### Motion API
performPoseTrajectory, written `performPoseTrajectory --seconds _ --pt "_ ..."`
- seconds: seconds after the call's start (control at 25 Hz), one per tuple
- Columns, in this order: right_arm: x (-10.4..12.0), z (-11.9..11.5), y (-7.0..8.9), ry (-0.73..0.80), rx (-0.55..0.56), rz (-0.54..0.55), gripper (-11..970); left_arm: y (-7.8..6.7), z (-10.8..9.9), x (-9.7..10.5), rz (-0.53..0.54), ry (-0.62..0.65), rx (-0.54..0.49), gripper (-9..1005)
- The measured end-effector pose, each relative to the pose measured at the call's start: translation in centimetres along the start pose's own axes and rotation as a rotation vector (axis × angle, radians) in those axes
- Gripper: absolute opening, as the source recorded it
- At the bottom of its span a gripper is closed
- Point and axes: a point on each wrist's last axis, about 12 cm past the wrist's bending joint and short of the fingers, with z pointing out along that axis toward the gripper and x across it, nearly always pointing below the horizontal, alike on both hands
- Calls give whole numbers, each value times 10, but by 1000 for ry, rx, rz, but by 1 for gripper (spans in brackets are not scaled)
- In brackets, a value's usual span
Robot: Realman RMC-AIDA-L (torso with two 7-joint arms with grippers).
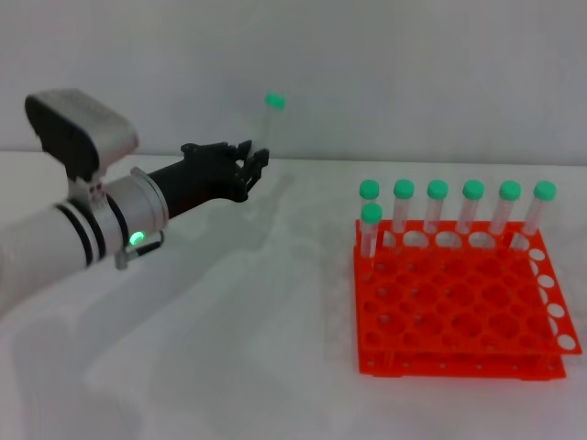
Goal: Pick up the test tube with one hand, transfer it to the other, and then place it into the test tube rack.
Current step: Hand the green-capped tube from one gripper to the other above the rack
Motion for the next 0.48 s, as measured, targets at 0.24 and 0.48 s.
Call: performPoseTrajectory --seconds 0.24,0.48 --pt "-3 -2 1 -23 -28 86 768 -33 -14 27 12 -226 -88 201" --pt "-14 -13 13 -118 -226 230 769 -79 -35 43 144 -386 -91 201"
